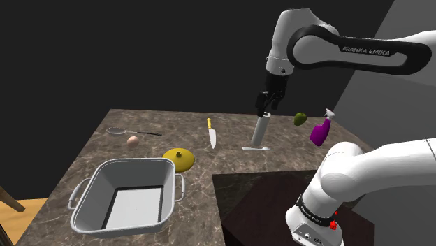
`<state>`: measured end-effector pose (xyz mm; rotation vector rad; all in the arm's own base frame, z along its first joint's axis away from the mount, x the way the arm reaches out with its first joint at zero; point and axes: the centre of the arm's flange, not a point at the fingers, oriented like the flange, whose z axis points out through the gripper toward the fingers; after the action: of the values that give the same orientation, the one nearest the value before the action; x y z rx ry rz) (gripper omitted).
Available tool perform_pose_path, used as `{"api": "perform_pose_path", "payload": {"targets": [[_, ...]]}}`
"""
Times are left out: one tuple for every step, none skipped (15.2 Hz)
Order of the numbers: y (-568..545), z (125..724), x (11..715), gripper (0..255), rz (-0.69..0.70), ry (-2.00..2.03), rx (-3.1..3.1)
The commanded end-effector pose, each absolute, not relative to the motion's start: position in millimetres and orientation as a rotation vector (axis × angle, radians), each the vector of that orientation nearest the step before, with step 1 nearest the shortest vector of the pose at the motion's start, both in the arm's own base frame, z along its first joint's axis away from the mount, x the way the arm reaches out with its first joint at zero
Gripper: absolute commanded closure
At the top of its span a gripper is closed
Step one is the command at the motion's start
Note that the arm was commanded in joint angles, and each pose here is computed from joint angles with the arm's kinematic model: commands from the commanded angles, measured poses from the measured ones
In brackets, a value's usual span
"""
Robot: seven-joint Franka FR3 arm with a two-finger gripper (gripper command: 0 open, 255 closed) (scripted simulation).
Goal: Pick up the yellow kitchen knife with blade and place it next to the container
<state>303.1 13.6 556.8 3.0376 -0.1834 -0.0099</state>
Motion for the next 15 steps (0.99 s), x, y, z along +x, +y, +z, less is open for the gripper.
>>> {"api": "perform_pose_path", "payload": {"targets": [[13.6,556.8,303.1,0,-0.01,-0.183,3.038],[11.4,550.3,315.3,0,-0.017,-0.2,3.039],[9.1,543.8,327.3,0,-0.024,-0.217,3.04],[6.7,537.3,339.4,0,-0.031,-0.234,3.04],[4.2,530.7,351.3,0,-0.038,-0.251,3.041],[1.6,524.0,363.3,0,-0.045,-0.268,3.042],[-1.2,517.3,375.1,0,-0.052,-0.284,3.042],[-4.0,510.5,386.9,0,-0.058,-0.301,3.042],[-7.0,503.7,398.7,0,-0.065,-0.318,3.043],[-10.1,496.9,410.4,0,-0.072,-0.335,3.043],[-13.3,490.0,422.0,0,-0.079,-0.352,3.043],[-16.7,483.0,433.5,0,-0.086,-0.369,3.043],[-20.1,476.0,445.0,0,-0.093,-0.386,3.043],[-23.7,468.9,456.5,0,-0.1,-0.403,3.042],[-27.3,461.8,467.8,0,-0.107,-0.42,3.042]]}}
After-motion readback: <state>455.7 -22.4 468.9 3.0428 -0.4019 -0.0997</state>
